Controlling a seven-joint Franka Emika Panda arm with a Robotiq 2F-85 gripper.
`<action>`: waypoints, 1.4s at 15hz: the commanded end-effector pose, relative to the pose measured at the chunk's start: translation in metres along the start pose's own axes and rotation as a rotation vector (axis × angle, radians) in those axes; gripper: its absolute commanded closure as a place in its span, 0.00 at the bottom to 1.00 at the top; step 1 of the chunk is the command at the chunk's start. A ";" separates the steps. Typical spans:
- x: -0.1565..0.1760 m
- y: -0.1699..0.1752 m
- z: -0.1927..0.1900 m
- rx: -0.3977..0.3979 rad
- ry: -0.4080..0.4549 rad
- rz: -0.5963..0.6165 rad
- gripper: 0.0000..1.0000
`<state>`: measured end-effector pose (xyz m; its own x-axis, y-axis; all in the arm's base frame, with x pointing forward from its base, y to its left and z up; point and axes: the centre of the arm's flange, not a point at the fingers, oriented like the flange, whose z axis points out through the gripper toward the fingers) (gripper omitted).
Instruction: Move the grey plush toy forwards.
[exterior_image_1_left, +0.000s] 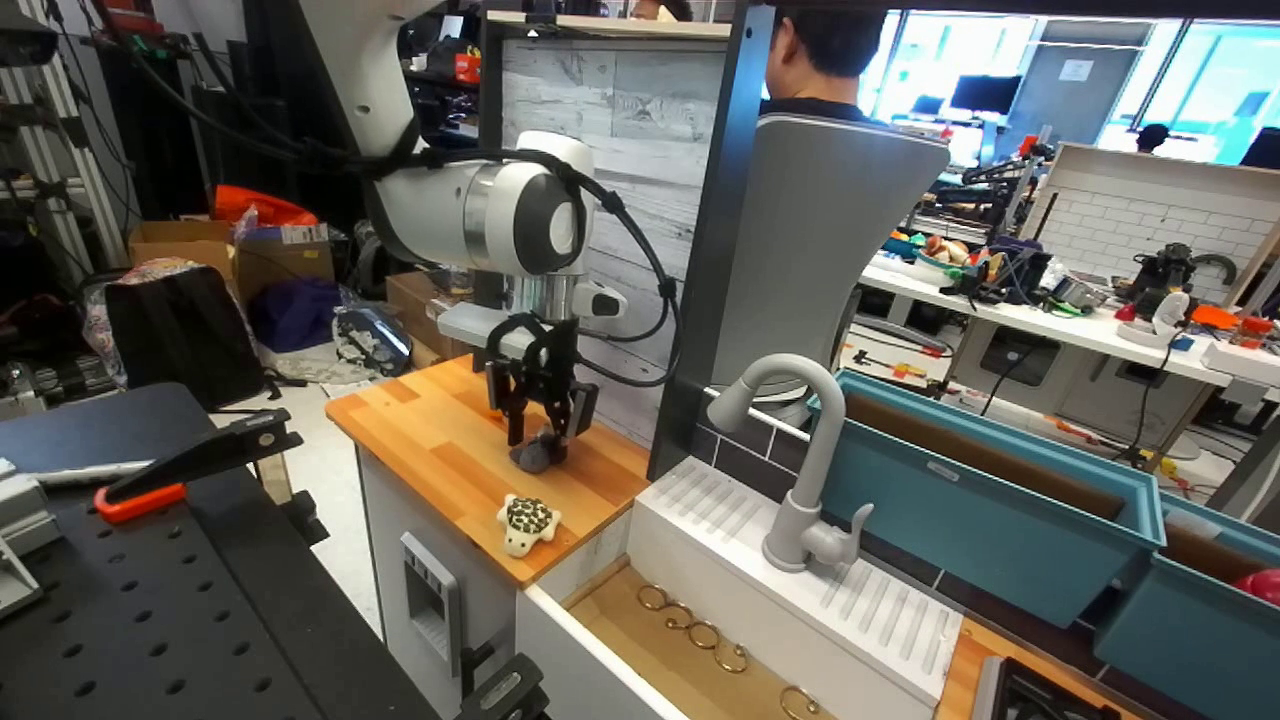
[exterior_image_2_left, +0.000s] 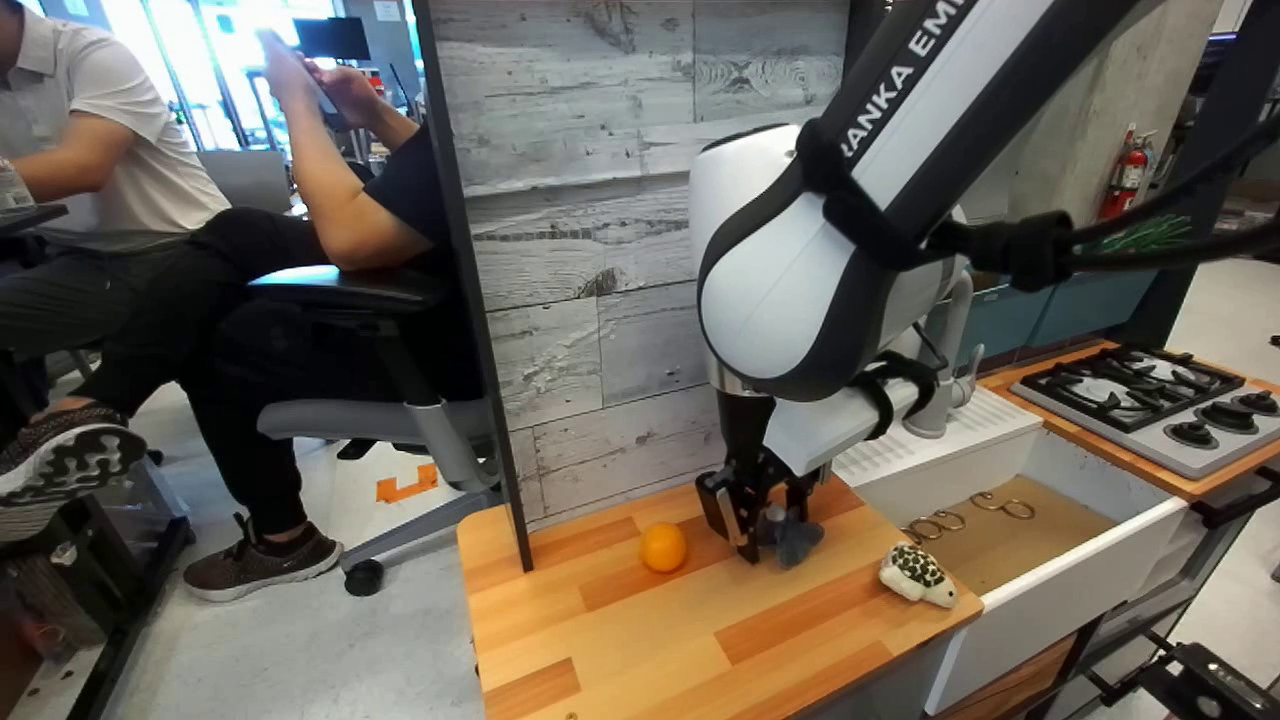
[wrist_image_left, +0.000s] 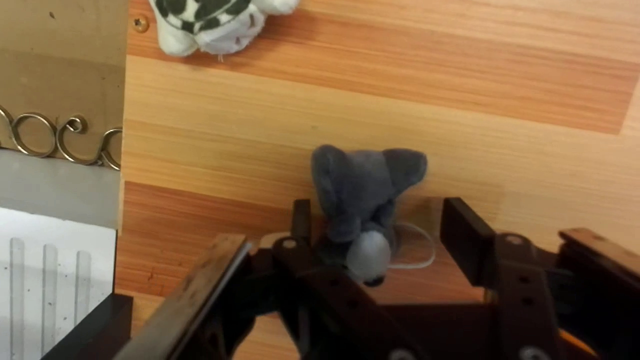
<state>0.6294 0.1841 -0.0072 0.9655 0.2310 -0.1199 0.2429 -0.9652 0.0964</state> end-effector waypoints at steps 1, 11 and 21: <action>0.013 -0.006 -0.003 -0.003 -0.010 -0.005 0.63; -0.017 -0.057 -0.038 0.024 -0.025 -0.095 0.96; -0.026 -0.120 -0.023 0.037 -0.105 -0.209 0.96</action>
<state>0.5749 0.2845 0.0064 0.8972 0.3789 -0.2269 0.3994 -0.9154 0.0507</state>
